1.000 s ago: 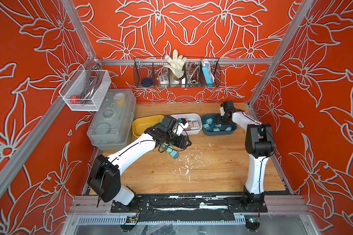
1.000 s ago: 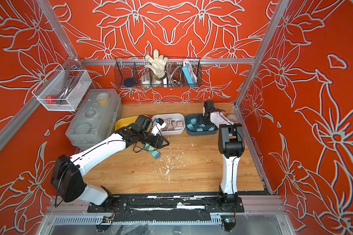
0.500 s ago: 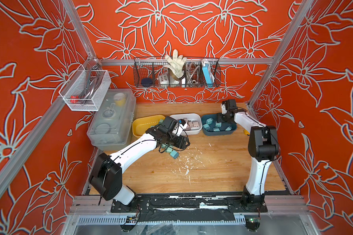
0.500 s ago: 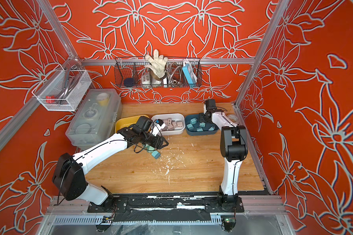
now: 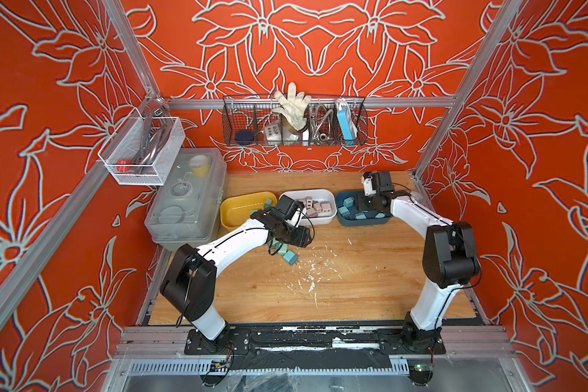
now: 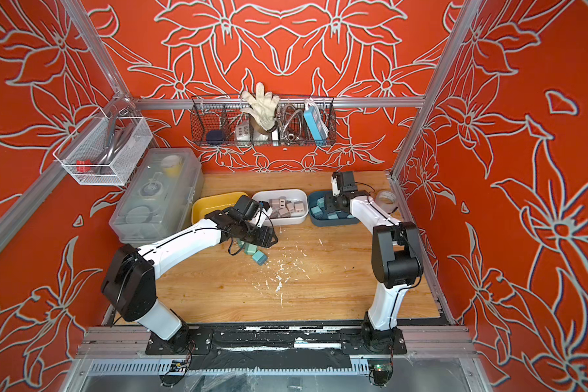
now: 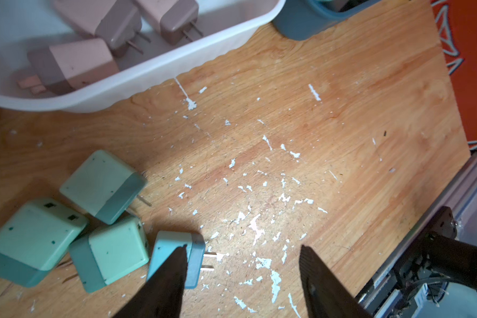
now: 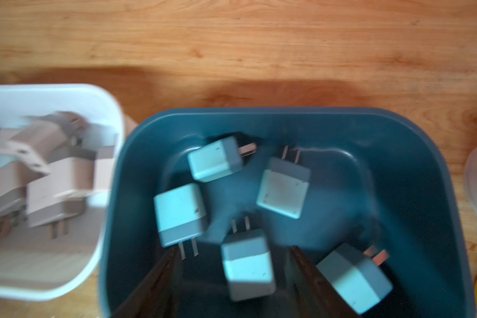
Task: Place the plugs by color into the storage box
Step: Place the plug in the storage box, then pick up the plug from the center of the board.
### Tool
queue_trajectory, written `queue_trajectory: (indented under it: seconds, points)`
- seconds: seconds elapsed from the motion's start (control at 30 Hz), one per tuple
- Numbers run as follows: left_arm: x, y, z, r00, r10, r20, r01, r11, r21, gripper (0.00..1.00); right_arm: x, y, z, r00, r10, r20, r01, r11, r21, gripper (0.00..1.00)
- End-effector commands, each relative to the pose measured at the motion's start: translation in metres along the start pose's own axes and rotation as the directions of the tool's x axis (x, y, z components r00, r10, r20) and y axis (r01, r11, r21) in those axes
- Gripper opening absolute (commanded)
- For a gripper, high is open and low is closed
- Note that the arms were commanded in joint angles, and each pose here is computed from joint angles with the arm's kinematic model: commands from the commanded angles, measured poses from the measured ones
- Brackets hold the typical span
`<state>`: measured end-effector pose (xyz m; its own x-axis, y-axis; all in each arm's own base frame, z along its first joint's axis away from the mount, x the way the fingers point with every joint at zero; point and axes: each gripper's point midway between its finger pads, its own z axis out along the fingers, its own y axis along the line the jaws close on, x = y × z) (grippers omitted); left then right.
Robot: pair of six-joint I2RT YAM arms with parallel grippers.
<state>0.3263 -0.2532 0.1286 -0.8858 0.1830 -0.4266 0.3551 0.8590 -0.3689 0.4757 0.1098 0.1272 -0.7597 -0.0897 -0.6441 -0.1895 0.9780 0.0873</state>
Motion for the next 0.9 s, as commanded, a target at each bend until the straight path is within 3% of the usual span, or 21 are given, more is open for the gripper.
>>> queue_trajectory:
  seconds: [0.0,0.27,0.43,0.63,0.87]
  points:
    - [0.0,0.009,-0.004,0.998,-0.07,-0.002,0.07,0.996,-0.052,0.65,-0.009,0.008,-0.013,0.999,-0.013,0.047,0.015,0.999,-0.04,0.64]
    - [0.022,0.029,0.004,0.978,-0.201,0.064,0.206,0.975,-0.089,0.65,-0.014,0.042,-0.028,0.997,-0.02,0.08,0.031,0.991,-0.133,0.64]
    - [0.036,0.044,0.003,0.97,-0.226,0.088,0.236,0.962,-0.137,0.65,-0.014,0.09,-0.033,0.996,0.005,0.084,0.019,0.958,-0.285,0.63]
    - [0.049,0.048,-0.011,0.959,-0.252,0.126,0.268,0.955,-0.13,0.66,-0.014,0.163,-0.048,0.99,-0.096,0.105,0.129,0.913,-0.387,0.63]
    - [0.072,0.052,-0.031,0.953,-0.244,0.177,0.266,0.958,-0.108,0.67,0.008,0.198,-0.071,0.983,-0.162,0.091,0.185,0.89,-0.417,0.63]
